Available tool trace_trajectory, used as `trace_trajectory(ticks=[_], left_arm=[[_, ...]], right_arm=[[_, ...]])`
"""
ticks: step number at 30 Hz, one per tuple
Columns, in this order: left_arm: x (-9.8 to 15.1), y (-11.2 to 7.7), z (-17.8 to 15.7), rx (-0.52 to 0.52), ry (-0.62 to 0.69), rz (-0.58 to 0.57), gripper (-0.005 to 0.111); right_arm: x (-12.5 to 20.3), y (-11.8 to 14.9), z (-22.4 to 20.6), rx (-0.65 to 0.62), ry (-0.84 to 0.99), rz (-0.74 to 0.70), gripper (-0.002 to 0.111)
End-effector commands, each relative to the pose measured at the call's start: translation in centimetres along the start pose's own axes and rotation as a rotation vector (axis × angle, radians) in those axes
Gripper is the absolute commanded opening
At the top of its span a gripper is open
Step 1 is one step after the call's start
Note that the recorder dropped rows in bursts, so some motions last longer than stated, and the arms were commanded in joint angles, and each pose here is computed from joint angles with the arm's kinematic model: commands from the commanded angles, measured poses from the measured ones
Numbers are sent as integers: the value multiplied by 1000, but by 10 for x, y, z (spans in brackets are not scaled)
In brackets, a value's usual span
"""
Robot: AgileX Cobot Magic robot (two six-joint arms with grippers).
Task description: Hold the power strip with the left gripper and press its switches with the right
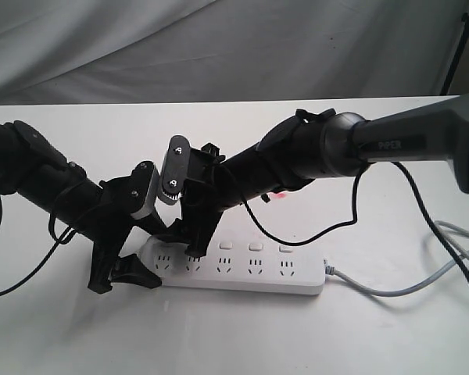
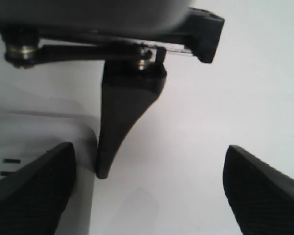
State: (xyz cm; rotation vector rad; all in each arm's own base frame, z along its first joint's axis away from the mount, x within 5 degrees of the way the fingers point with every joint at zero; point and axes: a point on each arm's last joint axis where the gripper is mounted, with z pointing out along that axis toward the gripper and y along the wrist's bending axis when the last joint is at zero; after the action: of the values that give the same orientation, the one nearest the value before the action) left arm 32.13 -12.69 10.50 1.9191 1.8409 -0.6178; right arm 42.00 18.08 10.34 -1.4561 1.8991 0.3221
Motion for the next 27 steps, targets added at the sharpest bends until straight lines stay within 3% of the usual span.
trace_trajectory(ticks=[1,6,17,27], left_arm=[[-1,0,1,9,-1,6,6],[-1,0,1,9,-1,6,6],[-1,0,1,9,-1,4,6],[-1,0,1,9,-1,7,6]], right_arm=[[25,12,16,-45,116,-127,76],[20,10,13,-33,91,-85,76],[-28,3,-29,-19,-69,-35,76],[-31,1,-34,1,-72,-22,76]])
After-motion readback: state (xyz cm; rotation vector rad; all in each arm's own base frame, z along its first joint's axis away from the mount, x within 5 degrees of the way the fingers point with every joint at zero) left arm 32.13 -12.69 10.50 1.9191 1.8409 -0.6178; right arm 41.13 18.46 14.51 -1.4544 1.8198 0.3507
